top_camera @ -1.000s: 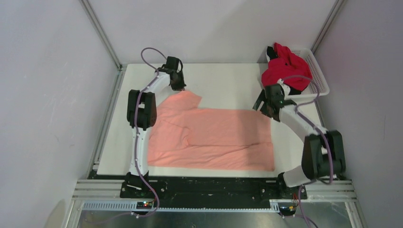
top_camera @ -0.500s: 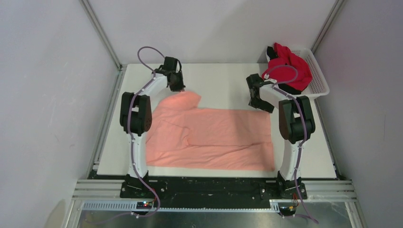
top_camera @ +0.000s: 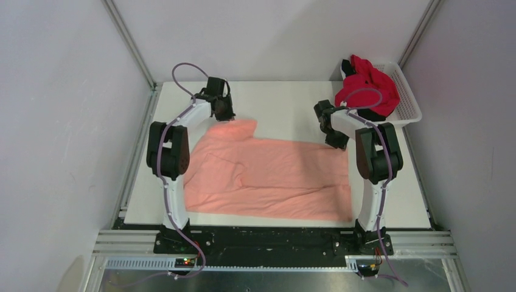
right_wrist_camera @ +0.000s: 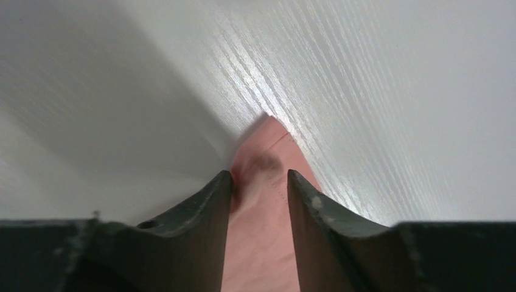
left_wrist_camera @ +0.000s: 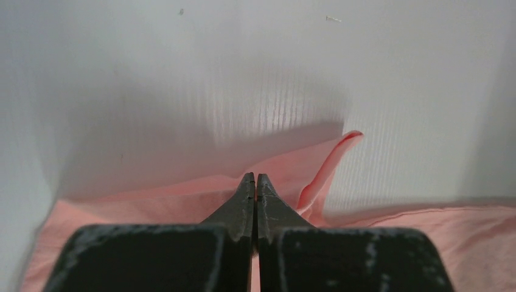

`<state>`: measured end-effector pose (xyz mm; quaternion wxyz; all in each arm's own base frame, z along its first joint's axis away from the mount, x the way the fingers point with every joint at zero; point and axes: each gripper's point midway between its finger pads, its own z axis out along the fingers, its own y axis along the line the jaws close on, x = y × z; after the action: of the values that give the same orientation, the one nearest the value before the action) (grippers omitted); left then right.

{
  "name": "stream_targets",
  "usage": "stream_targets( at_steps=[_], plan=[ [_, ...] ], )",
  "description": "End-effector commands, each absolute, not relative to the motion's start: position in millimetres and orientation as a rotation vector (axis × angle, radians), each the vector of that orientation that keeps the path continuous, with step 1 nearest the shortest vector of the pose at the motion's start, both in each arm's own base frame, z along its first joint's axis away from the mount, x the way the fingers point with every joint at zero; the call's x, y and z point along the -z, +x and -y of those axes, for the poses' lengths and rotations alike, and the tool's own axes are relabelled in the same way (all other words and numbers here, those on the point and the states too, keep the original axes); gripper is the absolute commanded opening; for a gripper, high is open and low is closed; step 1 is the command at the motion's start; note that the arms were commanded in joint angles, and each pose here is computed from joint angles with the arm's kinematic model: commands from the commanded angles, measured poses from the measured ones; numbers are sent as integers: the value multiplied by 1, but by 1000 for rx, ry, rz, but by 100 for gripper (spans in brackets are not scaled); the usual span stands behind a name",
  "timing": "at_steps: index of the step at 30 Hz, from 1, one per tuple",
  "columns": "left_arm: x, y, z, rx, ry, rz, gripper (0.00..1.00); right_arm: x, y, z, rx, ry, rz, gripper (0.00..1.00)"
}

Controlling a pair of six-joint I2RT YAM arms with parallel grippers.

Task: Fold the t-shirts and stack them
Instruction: Grab the side of the flattened tshirt furthest away from the robot with both arms, then fold the other side of the tshirt into a rectangle

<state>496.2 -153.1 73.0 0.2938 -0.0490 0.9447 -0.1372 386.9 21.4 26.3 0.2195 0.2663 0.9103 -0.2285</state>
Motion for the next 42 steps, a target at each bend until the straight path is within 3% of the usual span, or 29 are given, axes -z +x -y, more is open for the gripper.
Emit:
stream_targets(
  at_steps=[1, 6, 9, 22, 31, 42],
  plan=[
    [-117, 503, 155, 373, -103, -2391, 0, -25, 383, -14, 677, 771, -2491, 36],
    [-115, 511, 153, 356, -109, -2381, 0, -23, 393, -15, 638, 781, -2467, 19],
    [-119, 522, 152, 353, -112, -2360, 0, -24, 399, -16, 607, 780, -2459, 0],
    [-139, 582, 153, 460, -68, -2261, 0, -52, 455, -26, 524, 695, -2397, 0],
    [-149, 532, 174, 556, 72, -2296, 0, -64, 429, -36, 486, 668, -2408, 0],
    [-135, 423, 179, 475, 98, -2362, 0, -75, 379, -48, 471, 621, -2422, 0]
  ],
)
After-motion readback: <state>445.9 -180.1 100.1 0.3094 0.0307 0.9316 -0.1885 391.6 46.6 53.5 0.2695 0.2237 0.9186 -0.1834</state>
